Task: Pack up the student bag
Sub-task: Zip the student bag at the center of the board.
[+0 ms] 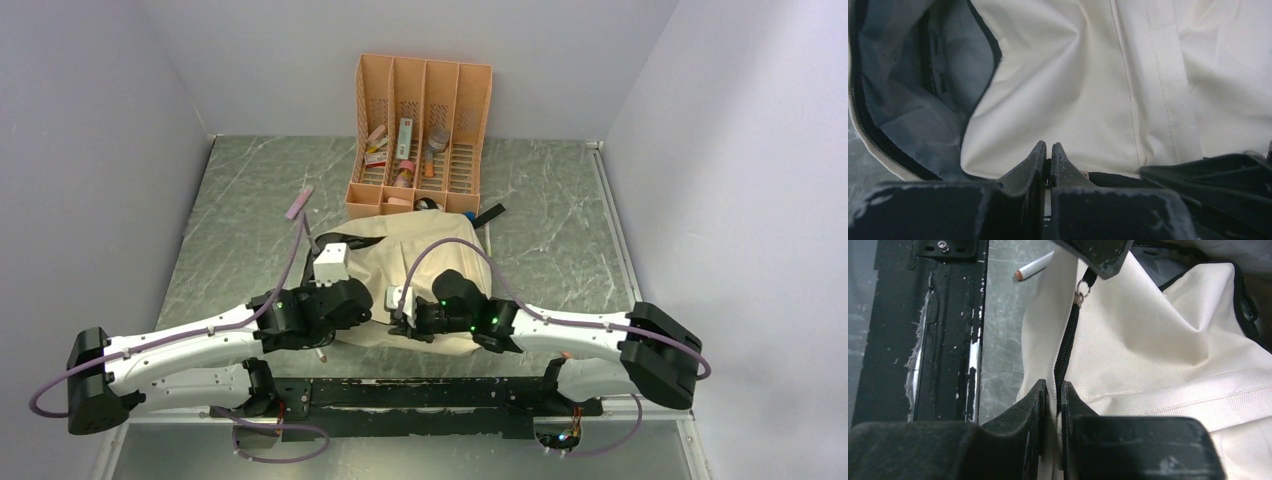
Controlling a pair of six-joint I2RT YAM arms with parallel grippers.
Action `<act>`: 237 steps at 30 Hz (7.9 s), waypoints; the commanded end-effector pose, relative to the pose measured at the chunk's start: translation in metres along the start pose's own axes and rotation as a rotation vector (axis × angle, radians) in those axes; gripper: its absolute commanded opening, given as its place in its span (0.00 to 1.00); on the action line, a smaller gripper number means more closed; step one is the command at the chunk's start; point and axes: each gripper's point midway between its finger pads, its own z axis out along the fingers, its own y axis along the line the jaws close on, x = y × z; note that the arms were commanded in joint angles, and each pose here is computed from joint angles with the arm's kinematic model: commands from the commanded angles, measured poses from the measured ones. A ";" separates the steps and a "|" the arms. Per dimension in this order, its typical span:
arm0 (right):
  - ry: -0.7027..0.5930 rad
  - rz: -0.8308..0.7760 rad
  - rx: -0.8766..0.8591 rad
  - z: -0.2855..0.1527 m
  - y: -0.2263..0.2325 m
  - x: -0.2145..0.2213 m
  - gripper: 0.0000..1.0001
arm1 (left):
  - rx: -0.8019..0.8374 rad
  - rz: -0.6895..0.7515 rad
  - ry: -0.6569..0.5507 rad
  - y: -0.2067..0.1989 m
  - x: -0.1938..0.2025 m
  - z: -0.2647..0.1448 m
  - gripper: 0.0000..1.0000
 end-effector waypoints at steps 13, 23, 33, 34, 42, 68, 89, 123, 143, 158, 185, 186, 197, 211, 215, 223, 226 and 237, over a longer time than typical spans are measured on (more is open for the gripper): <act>0.379 -0.066 -0.055 -0.050 0.011 0.052 0.00 | -0.279 -0.008 -0.220 0.055 -0.074 -0.025 0.05; 0.502 -0.049 0.001 -0.086 0.007 0.058 0.00 | -0.350 -0.035 -0.282 0.075 -0.090 -0.041 0.05; 0.061 -0.009 0.033 -0.062 0.002 -0.038 0.39 | -0.120 -0.029 -0.202 0.037 -0.063 -0.015 0.05; 0.003 0.004 0.043 -0.058 -0.001 -0.051 0.39 | -0.103 -0.033 -0.196 0.035 -0.060 -0.014 0.05; -0.192 0.238 0.164 -0.015 -0.034 -0.093 0.37 | -0.090 -0.041 -0.183 0.035 -0.056 -0.014 0.05; -0.260 0.383 -0.021 0.058 -0.016 -0.075 0.49 | -0.064 -0.057 -0.185 0.033 -0.055 -0.015 0.05; -0.106 0.290 -0.172 0.028 0.026 -0.037 0.00 | -0.125 -0.053 -0.259 0.038 -0.074 -0.014 0.05; -0.216 0.426 0.119 -0.022 -0.010 -0.069 0.20 | -0.104 -0.003 -0.343 0.024 -0.128 -0.009 0.05; -0.416 1.059 0.230 0.037 -0.062 -0.117 0.51 | -0.023 -0.013 -0.313 0.014 -0.119 -0.009 0.05; -0.284 1.089 0.256 0.072 -0.053 -0.092 0.53 | 0.033 -0.032 -0.289 0.004 -0.112 -0.005 0.05; -0.151 0.842 0.016 0.068 0.013 -0.062 0.00 | -0.103 -0.003 -0.209 0.021 -0.109 0.023 0.05; -0.145 0.835 -0.009 0.067 0.018 -0.062 0.00 | -0.110 -0.008 -0.212 0.023 -0.111 0.023 0.05; -0.070 0.794 -0.204 0.052 0.057 -0.051 0.00 | -0.037 -0.018 -0.318 0.016 -0.151 0.001 0.05; -0.029 0.791 -0.286 0.055 0.071 -0.046 0.00 | 0.147 0.051 -0.438 -0.009 -0.183 -0.033 0.05; -0.005 0.754 -0.350 0.051 0.080 -0.045 0.00 | 0.015 0.063 -0.424 0.003 -0.183 -0.013 0.05; 0.008 0.725 -0.469 0.034 0.101 -0.044 0.00 | -0.002 0.079 -0.458 -0.007 -0.200 0.009 0.05; 0.013 0.715 -0.502 0.029 0.108 -0.042 0.00 | 0.007 0.082 -0.465 -0.010 -0.207 0.018 0.05; 0.048 0.670 -0.553 0.019 0.119 -0.034 0.00 | 0.032 0.115 -0.411 -0.017 -0.219 0.071 0.05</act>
